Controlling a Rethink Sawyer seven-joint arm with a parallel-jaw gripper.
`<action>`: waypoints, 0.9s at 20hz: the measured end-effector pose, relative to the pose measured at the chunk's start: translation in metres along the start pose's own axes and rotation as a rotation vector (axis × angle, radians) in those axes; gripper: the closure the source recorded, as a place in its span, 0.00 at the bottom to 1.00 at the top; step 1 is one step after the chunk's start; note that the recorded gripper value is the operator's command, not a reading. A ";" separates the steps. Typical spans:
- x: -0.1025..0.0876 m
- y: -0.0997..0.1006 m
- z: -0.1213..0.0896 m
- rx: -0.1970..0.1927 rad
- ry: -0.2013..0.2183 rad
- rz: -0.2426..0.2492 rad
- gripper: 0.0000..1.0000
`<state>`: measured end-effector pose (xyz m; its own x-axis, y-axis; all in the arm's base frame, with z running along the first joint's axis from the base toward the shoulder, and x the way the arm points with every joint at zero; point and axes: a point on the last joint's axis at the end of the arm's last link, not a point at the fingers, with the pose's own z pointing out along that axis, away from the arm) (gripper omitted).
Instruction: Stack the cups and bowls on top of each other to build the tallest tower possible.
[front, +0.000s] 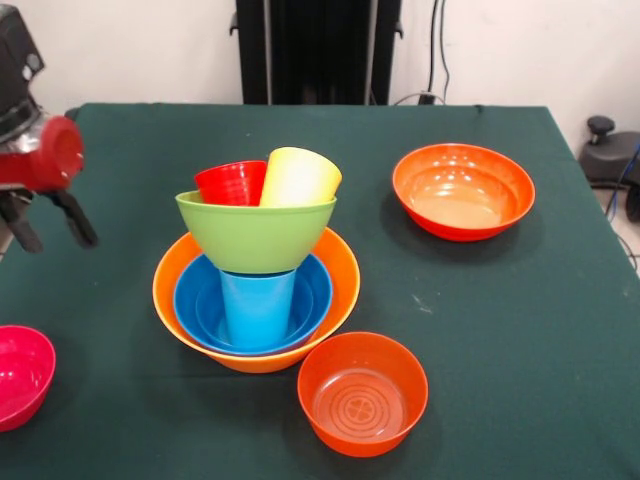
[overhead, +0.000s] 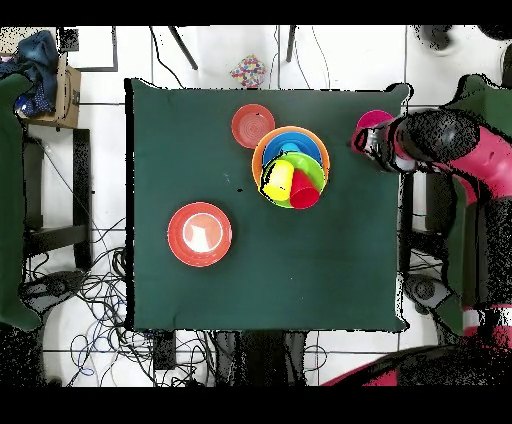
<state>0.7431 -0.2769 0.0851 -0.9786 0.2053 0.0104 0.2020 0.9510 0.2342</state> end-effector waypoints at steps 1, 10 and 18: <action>0.002 -0.006 -0.002 0.003 0.001 0.005 0.00; 0.016 -0.047 -0.010 0.050 -0.001 0.026 0.00; 0.016 -0.048 -0.005 0.069 -0.005 0.012 0.00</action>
<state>0.7172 -0.3202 0.0792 -0.9761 0.2173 0.0082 0.2156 0.9622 0.1662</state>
